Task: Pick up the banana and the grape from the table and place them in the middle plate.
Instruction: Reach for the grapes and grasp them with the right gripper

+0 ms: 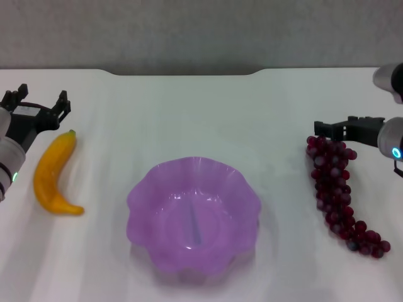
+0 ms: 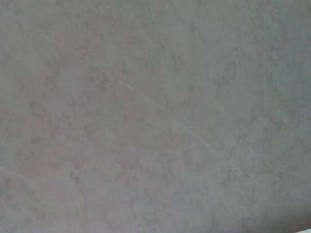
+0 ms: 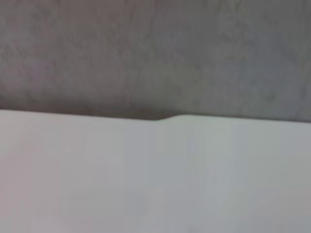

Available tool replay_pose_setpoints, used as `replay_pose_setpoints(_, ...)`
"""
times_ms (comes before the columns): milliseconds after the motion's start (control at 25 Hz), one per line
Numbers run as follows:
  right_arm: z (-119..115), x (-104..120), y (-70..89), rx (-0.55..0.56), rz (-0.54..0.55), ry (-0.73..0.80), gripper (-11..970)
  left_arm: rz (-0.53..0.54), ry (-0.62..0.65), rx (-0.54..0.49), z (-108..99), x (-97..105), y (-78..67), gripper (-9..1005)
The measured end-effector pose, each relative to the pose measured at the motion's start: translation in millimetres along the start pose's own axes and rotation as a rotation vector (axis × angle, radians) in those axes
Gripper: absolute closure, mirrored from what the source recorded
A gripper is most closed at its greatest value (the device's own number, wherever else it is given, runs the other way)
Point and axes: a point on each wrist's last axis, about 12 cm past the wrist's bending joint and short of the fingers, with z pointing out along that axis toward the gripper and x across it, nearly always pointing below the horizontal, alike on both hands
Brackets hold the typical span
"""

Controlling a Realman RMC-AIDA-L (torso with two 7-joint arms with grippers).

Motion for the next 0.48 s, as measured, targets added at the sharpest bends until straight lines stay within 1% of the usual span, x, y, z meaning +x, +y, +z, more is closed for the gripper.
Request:
replay_pose_setpoints(240,3.5,11.6,-0.6,0.004,0.01,0.037,149,0.0,-0.002,0.005,1.8,-1.7,-2.0,178)
replay_pose_setpoints(480,9.2,18.9,5.2,-0.004,0.001,0.074,150,-0.001,-0.003,0.007,2.2,-2.1,-3.1,177)
